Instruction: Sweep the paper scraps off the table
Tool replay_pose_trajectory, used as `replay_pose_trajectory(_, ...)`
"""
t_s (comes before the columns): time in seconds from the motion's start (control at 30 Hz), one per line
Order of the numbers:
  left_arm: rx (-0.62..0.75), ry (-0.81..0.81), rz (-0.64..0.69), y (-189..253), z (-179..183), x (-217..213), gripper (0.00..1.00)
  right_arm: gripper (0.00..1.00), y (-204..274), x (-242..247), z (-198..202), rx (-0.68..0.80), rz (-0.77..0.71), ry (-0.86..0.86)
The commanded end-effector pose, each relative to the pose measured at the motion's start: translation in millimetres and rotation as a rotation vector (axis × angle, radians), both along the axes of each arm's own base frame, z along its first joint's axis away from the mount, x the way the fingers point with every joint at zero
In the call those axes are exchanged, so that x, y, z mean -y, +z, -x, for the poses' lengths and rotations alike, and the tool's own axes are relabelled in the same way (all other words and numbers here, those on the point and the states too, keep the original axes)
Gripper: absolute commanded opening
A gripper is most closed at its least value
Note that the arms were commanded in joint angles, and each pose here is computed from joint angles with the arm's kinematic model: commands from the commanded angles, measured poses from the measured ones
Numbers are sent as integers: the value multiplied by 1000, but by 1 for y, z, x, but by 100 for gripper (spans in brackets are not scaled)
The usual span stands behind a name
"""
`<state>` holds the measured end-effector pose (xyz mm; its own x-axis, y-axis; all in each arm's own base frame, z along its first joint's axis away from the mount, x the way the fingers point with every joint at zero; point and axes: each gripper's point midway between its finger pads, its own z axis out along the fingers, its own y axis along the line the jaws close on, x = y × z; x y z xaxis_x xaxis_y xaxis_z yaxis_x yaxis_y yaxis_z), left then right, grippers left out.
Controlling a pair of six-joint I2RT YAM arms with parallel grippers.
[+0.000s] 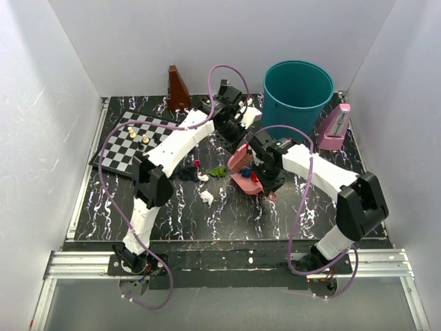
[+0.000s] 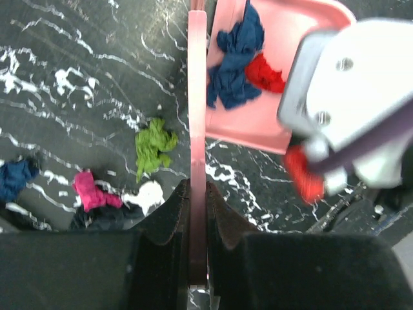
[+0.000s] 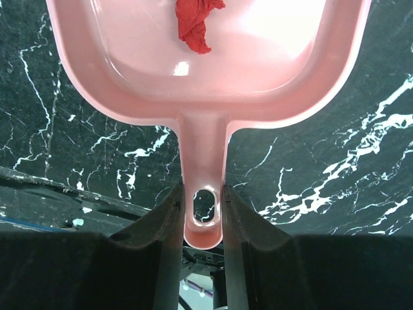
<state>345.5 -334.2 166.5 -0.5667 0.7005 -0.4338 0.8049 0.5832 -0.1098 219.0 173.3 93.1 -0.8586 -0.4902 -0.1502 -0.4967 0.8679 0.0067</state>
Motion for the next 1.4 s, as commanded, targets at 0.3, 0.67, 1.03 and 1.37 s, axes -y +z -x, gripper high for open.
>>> replay_pose_trajectory(0.3,436,414,210,159,12,-81,0,1,29,-5,-4,193,-130,-46)
replay_pose_trajectory(0.67,573,626,111,137,45,-175,0,1,107,-24,-4,215,-252,-11)
replay_pose_trajectory(1.03,566,596,160,106,72,-189,0,1,194,-41,-38,279,-281,-36)
replay_pose_trajectory(1.37,532,564,143,83,75,-185,0,1,241,-35,-82,298,-458,-159)
